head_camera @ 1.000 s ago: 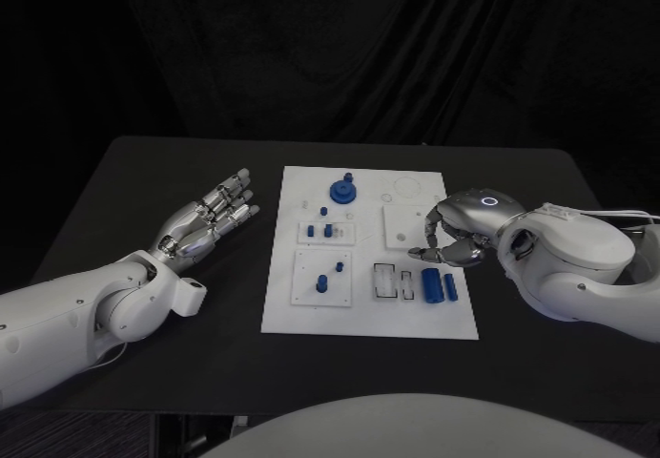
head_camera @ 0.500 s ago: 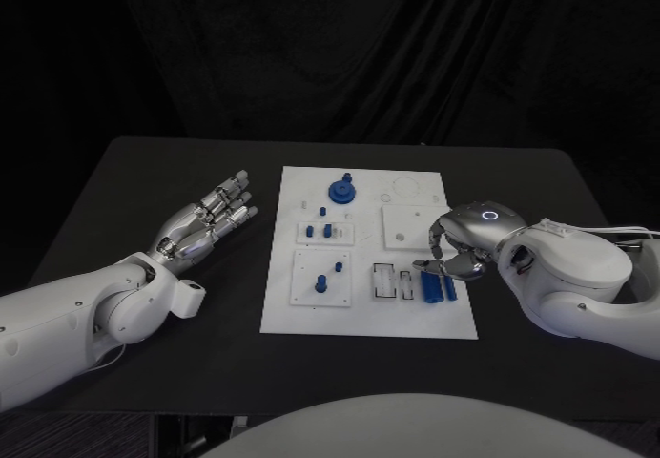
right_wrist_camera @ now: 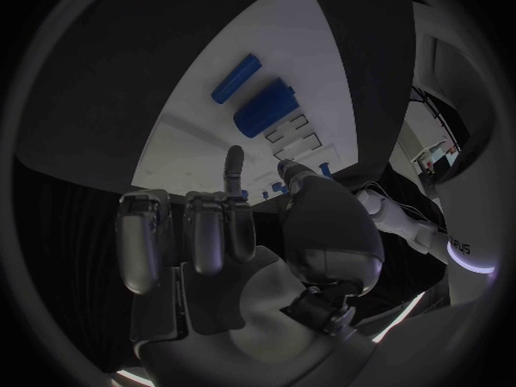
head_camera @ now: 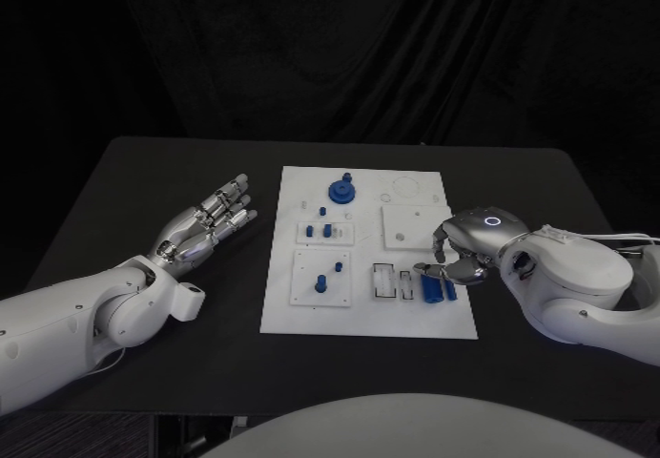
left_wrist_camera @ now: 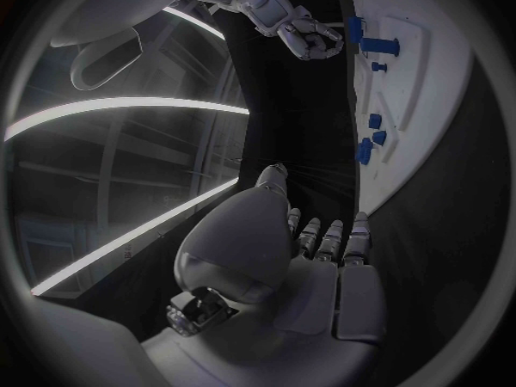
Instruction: Assemble the parts on the task board
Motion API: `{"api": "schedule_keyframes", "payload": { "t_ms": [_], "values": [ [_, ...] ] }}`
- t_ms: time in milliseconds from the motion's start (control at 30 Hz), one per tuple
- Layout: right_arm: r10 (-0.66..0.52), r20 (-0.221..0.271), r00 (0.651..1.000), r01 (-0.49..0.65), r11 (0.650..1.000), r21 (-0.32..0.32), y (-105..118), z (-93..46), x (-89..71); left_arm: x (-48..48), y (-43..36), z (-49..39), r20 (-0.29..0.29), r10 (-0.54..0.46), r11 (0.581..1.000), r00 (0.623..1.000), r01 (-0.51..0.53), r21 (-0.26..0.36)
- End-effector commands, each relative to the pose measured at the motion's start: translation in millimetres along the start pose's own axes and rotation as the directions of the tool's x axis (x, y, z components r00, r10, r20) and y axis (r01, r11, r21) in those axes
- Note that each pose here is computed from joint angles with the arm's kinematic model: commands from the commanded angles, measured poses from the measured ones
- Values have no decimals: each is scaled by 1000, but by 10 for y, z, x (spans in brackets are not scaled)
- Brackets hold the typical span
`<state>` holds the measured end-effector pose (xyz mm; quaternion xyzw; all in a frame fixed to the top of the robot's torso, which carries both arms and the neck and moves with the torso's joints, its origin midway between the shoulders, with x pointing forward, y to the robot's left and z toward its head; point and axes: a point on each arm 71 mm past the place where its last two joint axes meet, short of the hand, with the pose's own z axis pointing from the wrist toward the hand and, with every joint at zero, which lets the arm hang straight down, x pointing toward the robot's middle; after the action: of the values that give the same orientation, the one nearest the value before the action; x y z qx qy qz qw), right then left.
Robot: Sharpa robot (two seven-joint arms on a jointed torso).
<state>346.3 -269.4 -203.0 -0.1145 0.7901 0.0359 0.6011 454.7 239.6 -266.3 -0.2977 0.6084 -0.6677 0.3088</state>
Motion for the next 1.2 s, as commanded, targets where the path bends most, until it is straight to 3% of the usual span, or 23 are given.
{"api": "schedule_keyframes", "payload": {
  "t_ms": [33, 1200],
  "values": [
    [-8, -10, 1000, 8, 1000, 23, -16, -4, 29, 19, -28, -1, -9, -14, 998, 1000, 15, 57],
    [-16, -86, 996, 19, 999, 37, -42, -11, 246, 36, 12, -7, -13, -21, 999, 1000, 22, 50]
  ]
}}
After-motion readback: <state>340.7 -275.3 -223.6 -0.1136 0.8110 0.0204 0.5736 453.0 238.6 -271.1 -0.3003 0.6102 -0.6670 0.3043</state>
